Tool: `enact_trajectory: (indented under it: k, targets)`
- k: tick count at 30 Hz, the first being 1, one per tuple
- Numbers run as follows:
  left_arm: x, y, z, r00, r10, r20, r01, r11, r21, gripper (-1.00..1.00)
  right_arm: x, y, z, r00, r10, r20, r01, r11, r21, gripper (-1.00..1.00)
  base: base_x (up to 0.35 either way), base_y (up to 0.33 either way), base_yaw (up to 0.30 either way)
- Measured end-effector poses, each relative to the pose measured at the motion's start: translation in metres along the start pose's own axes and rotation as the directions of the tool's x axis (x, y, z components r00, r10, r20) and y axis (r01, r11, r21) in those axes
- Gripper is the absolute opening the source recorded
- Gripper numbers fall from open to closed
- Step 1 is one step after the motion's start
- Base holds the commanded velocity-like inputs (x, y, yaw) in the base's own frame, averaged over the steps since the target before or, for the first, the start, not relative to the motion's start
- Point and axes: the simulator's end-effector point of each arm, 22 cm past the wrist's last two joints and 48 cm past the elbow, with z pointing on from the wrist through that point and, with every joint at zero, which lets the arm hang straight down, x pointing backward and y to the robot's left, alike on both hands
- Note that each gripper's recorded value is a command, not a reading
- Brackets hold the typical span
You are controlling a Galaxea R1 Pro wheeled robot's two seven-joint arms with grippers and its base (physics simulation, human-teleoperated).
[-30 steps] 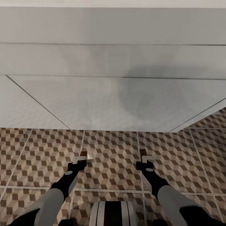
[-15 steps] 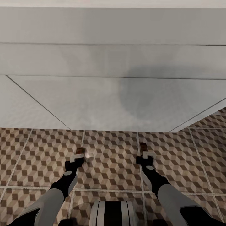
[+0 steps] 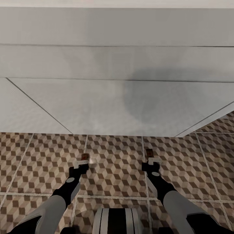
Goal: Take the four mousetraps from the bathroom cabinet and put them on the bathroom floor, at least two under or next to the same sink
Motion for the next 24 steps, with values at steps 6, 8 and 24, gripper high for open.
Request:
enact_trajectory:
  k: [6, 8, 24]
  targets:
    - [0.001, -0.003, 0.0, 1.0, 0.005, -0.002, -0.005, 1.0, 0.024, -1.0, -0.001, 0.001, 0.0, 1.0, 0.0, 0.004, 0.0, 1.0, -0.001, -1.0, 0.0, 0.0, 0.0]
    - [0.0, -0.003, 0.0, 1.0, 0.008, 0.0, -0.008, 1.0, 0.026, -1.0, -0.006, 0.001, 0.0, 1.0, 0.005, 0.016, -0.005, 1.0, -0.001, -1.0, 0.0, 0.0, 0.0]
    - [-0.005, -0.024, -0.002, 1.0, 0.006, 0.012, -0.007, 0.999, 0.048, -1.0, -0.01, 0.01, -0.003, 0.999, 0.025, 0.024, -0.026, 0.999, 0.022, -1.0, 0.0, 0.0, 0.0]
